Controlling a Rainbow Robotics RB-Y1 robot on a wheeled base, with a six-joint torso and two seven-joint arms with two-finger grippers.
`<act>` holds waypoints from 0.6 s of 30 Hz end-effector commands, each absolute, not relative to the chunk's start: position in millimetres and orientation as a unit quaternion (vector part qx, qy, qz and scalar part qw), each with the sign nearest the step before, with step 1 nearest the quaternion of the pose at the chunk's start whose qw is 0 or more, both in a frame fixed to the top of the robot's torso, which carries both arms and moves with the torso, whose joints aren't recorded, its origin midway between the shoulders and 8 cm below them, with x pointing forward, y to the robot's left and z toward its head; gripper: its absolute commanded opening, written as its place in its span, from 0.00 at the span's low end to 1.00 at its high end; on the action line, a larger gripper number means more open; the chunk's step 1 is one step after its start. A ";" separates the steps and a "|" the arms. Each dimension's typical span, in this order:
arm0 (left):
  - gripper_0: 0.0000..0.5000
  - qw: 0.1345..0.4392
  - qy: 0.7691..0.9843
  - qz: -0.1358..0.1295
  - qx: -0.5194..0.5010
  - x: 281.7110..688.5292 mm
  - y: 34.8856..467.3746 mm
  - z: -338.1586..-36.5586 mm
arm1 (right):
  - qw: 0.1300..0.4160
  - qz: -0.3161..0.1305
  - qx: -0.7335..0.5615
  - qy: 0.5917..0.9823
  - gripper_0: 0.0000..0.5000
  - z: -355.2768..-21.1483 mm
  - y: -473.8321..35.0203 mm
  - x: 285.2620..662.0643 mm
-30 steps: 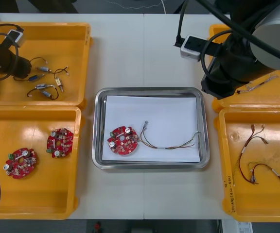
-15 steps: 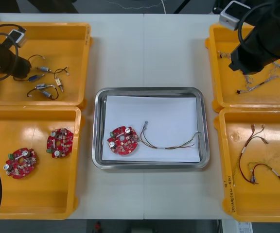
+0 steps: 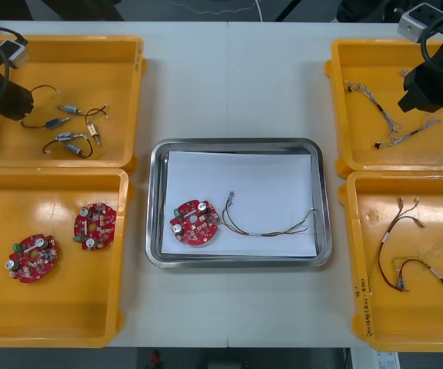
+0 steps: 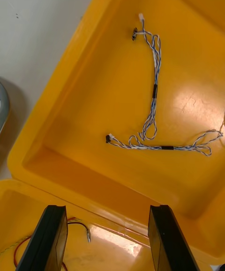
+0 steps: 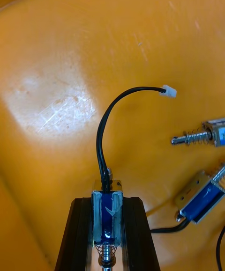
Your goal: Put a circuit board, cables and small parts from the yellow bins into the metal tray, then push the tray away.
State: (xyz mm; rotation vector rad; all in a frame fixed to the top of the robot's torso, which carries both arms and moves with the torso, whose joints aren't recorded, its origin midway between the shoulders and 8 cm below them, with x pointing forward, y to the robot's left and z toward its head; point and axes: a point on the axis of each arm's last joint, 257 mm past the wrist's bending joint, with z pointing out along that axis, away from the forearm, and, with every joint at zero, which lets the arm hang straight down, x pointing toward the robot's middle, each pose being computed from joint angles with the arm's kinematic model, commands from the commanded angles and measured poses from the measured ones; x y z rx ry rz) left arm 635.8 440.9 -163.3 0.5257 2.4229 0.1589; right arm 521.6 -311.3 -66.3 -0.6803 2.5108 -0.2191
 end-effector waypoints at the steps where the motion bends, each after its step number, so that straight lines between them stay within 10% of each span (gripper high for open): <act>1: 0.00 0.333 0.922 0.099 0.173 637.8 464.3 -101.3 | 0.264 -0.089 -0.231 0.932 1.00 -52.3 -341.9 528.1; 18: 0.00 0.303 0.941 0.080 0.126 608.9 425.6 -83.0 | 0.291 -0.042 -0.194 0.936 1.00 -27.1 -354.9 577.5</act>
